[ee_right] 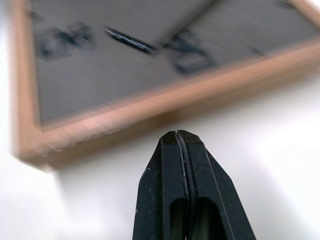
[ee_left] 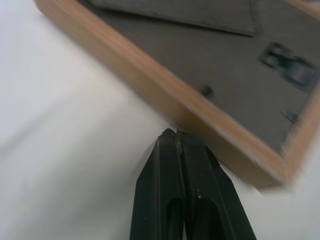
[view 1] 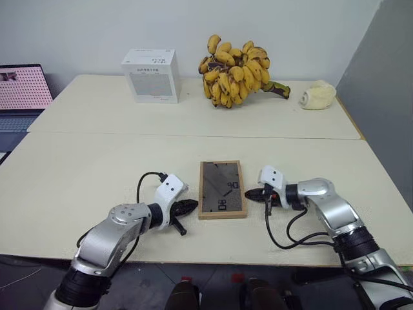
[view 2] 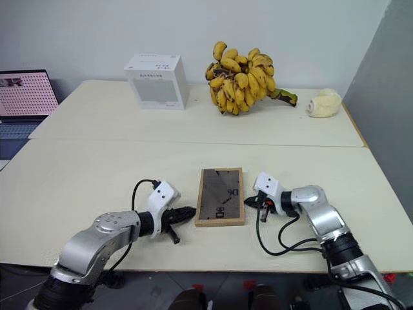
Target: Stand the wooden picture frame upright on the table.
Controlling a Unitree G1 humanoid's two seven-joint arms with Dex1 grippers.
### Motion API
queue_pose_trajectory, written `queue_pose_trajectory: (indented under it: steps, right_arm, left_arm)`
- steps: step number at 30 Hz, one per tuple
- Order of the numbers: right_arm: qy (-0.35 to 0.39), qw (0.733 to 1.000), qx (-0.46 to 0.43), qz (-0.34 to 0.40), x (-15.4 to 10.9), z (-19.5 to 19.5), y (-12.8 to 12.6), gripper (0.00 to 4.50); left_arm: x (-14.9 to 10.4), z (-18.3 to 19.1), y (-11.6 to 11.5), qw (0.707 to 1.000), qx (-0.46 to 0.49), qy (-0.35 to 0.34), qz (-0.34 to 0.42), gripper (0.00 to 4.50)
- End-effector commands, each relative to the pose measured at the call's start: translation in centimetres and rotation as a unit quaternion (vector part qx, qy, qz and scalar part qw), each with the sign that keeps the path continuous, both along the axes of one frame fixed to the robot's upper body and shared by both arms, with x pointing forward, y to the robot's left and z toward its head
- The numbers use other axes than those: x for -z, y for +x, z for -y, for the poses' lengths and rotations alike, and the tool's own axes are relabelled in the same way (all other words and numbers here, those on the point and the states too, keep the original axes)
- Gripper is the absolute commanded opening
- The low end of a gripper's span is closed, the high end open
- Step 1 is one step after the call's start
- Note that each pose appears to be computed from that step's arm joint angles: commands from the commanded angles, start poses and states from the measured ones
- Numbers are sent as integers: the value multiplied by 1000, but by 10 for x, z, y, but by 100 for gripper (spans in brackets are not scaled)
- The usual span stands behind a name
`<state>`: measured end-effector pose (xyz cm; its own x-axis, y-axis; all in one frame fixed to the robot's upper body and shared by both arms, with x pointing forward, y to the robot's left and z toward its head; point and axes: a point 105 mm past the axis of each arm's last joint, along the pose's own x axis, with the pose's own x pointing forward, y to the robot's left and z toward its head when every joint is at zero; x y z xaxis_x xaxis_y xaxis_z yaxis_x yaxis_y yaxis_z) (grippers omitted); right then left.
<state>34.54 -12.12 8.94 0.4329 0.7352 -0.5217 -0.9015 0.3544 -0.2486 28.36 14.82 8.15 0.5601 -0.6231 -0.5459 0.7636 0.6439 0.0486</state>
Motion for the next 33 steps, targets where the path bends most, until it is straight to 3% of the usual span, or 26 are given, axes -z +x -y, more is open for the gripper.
queue_pose_trajectory:
  steps: [1, 3, 6, 9, 13, 24, 33]
  right_arm:
    - [-47, 997, 55, 24, -2, 40, 13, 0]
    - [-51, 996, 62, 32, -6, 46, 15, 0]
    - [-38, 997, 60, 41, -11, 41, 16, 0]
    - [-15, 998, 55, 40, -11, 27, 16, 0]
    - [-16, 998, 54, 40, -5, 21, 17, 0]
    - [18, 999, 13, 23, 3, -23, 2, 0]
    - [53, 998, 5, 14, -1, -66, -4, 0]
  left_arm:
    - [2, -36, -3, 999, -10, 45, -18, 6]
    - [-10, -46, -2, 999, -19, 13, -29, 6]
    - [-39, -46, -4, 988, -24, -137, -73, 57]
    - [-51, -56, 3, 954, -68, -245, -162, 114]
    - [-60, -53, -7, 905, -54, -316, -279, 205]
    - [-11, -39, 14, 890, -90, -304, -328, 435]
    - [13, 23, 7, 871, -24, -321, -372, 444]
